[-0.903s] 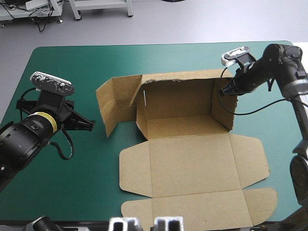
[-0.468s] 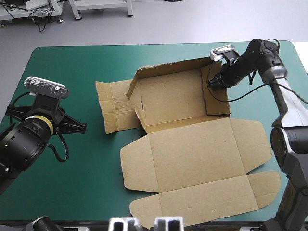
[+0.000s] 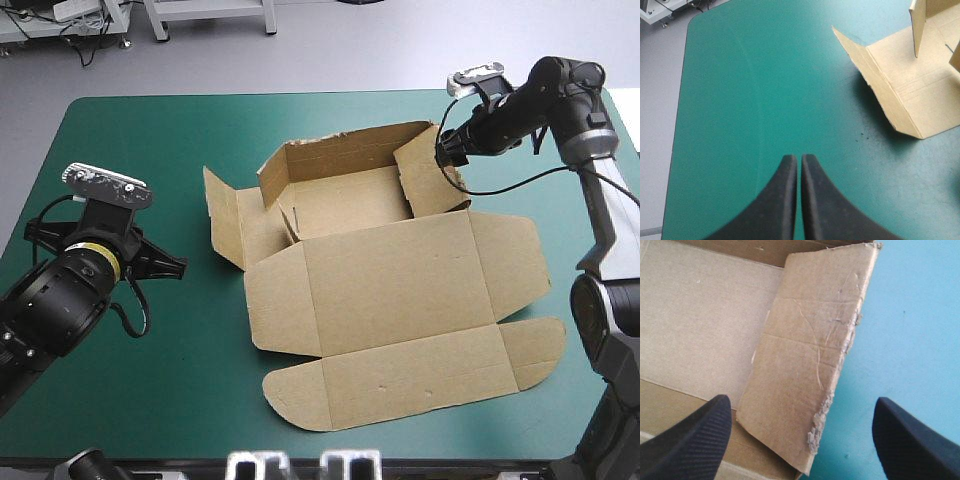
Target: Fold the box
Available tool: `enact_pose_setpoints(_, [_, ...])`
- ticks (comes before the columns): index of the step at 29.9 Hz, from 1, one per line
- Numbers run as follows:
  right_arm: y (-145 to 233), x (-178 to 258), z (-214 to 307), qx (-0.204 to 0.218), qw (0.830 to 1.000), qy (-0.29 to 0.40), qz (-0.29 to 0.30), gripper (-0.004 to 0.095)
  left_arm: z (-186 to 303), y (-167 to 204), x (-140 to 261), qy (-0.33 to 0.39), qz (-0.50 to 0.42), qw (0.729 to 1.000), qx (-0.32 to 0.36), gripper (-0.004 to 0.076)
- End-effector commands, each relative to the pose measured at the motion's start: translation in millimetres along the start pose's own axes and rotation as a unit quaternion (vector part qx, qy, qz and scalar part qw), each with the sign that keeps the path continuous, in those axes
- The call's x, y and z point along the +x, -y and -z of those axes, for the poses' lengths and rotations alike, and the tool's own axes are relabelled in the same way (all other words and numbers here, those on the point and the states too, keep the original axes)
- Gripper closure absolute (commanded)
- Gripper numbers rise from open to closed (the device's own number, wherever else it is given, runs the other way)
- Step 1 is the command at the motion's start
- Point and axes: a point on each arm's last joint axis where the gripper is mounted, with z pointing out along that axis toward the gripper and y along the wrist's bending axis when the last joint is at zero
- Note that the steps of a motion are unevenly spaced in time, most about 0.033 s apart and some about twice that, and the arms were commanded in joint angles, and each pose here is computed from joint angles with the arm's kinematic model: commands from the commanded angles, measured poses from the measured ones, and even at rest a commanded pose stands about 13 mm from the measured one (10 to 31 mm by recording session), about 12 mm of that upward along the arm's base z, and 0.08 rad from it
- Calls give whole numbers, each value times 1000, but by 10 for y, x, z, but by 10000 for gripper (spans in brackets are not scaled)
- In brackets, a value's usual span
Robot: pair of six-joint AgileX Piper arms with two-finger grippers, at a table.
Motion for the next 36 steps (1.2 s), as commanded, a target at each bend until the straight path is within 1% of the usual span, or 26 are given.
enact_pose_setpoints(1, [-103, -39, 406, 12, 999, 37, 14, 182, 31, -42, -40, 33, 13, 999, -9, 710])
enact_pose_setpoints(6, [-47, -38, 210, 8, 1000, 17, 10, 182, -2, -12, 4, 20, 27, 999, -3, 710])
enact_pose_setpoints(11, [50, -14, -191, -7, 999, -22, -22, 182, -2, -1, 6, 19, 29, 999, 3, 710])
enact_pose_setpoints(17, [115, 48, -724, -52, 995, -63, -49, 186, -2, 9, 2, 21, 31, 999, 8, 710])
enact_pose_setpoints(18, [119, 59, -806, -61, 994, -68, -55, 204, -2, 12, 1, 22, 31, 999, 10, 710])
enact_pose_setpoints(20, [118, 65, -893, -70, 993, -72, -61, 274, -2, 15, 3, 21, 32, 999, 11, 710])
enact_pose_setpoints(21, [123, 68, -922, -72, 993, -74, -62, 338, -2, 17, 4, 20, 33, 999, 12, 710])
enact_pose_setpoints(23, [121, 64, -934, -76, 993, -73, -59, 497, -2, 20, 3, 21, 33, 999, 14, 710])
enact_pose_setpoints(27, [118, 56, -912, -77, 994, -68, -23, 907, 1, 43, -33, 40, 37, 998, 28, 710])
enact_pose_setpoints(33, [86, 10, -703, -70, 996, -47, -17, 926, 3, 19, -64, 57, 40, 997, 15, 710])
enact_pose_setpoints(36, [77, -36, -385, -56, 998, -16, -12, 926, 11, 13, -117, 86, 54, 995, 15, 710])
